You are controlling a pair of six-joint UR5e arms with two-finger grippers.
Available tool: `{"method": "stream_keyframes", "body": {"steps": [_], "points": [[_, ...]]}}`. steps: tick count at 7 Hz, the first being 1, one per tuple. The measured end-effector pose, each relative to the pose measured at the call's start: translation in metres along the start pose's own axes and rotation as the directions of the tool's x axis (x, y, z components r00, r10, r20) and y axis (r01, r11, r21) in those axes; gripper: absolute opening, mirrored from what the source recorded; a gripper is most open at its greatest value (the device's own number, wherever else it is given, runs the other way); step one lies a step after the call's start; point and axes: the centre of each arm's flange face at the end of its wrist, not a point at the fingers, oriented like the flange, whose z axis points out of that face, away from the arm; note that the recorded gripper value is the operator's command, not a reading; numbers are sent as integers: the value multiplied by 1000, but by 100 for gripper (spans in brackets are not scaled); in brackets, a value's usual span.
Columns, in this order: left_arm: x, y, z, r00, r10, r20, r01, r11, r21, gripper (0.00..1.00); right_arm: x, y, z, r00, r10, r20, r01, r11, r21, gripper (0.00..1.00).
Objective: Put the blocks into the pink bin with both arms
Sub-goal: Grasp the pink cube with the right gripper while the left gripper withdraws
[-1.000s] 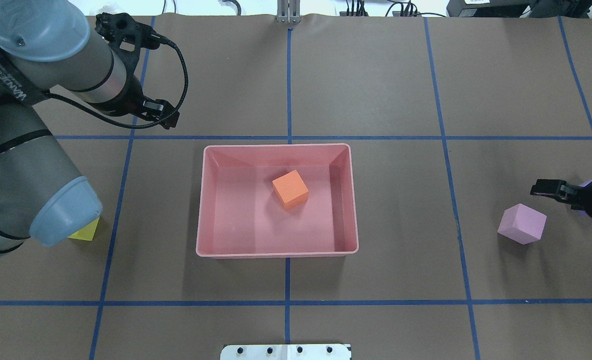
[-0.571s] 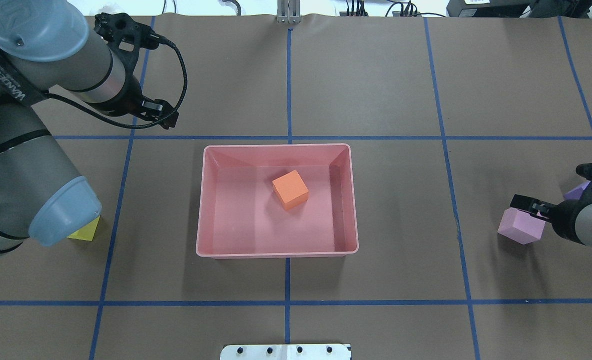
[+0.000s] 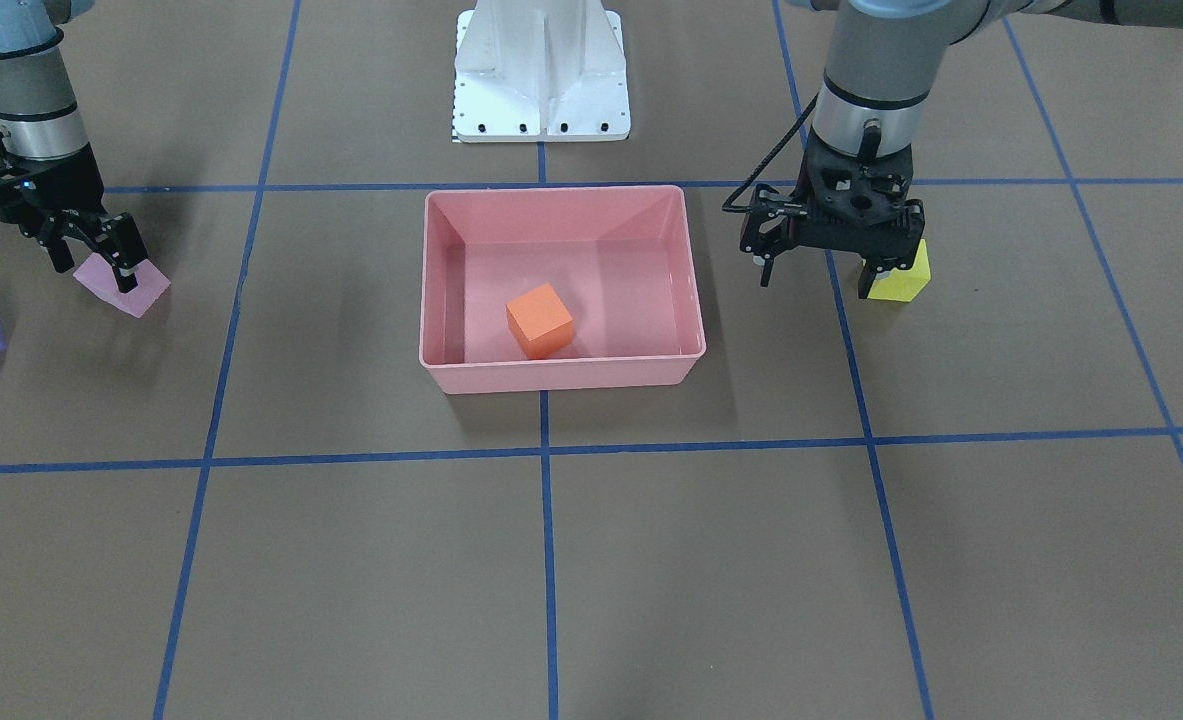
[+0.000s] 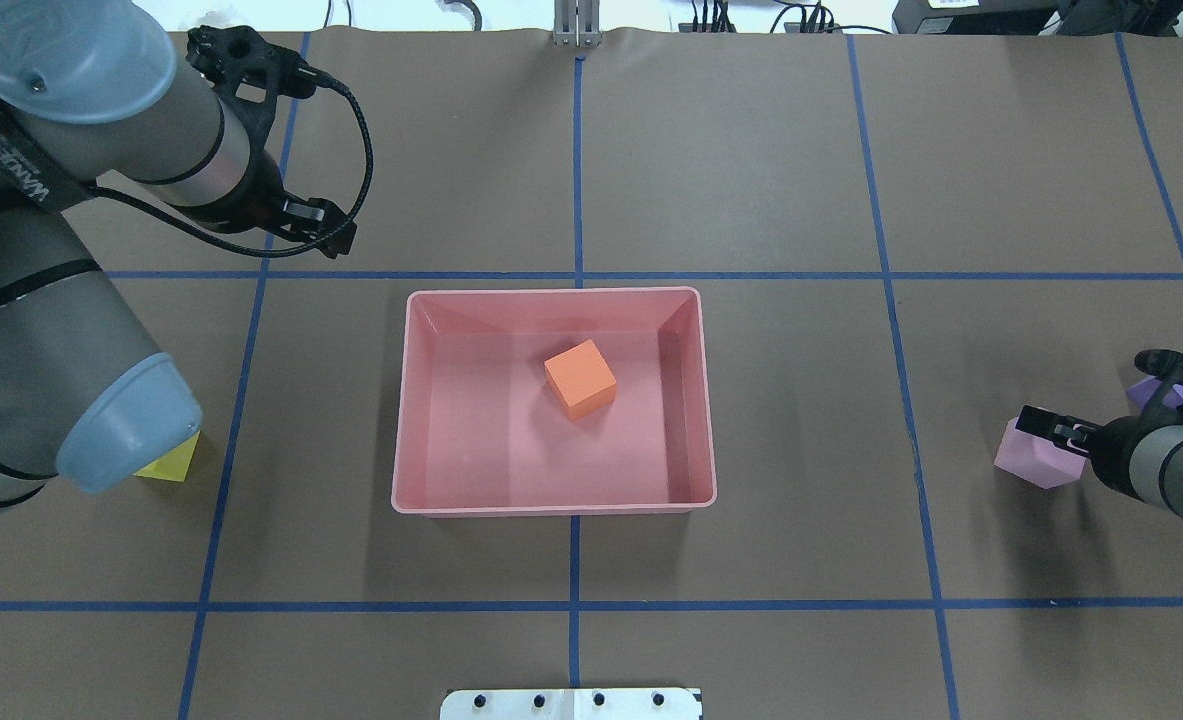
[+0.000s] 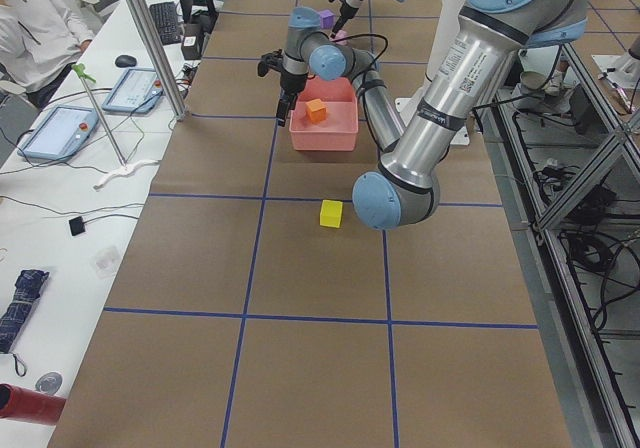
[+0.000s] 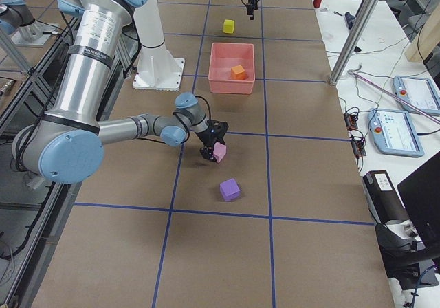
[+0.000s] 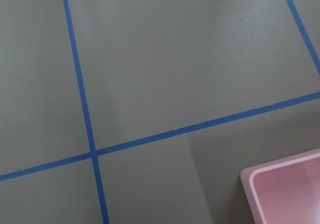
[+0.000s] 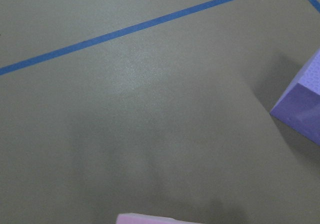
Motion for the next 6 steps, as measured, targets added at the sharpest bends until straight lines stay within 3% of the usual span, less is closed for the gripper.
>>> {"method": "stream_keyframes", "body": {"steps": [1,2,4,6], "points": [[1,0,0,1000,1,-1,-1,1000,-1,100,-1,4,3,1000,-9,-3,9,1000,1,85],[1,1,1,1000,2,-1,-2,1000,-2,100,0,8,6,1000,-19,-8,19,1000,5,1],[2,1,1,1000,4,-1,-4,1000,-2,100,-2,13,8,999,-32,-7,32,999,16,0],[-3,-2,-1,1000,20,1,-20,1000,1,100,-20,6,-12,998,-33,45,32,999,12,0]]}}
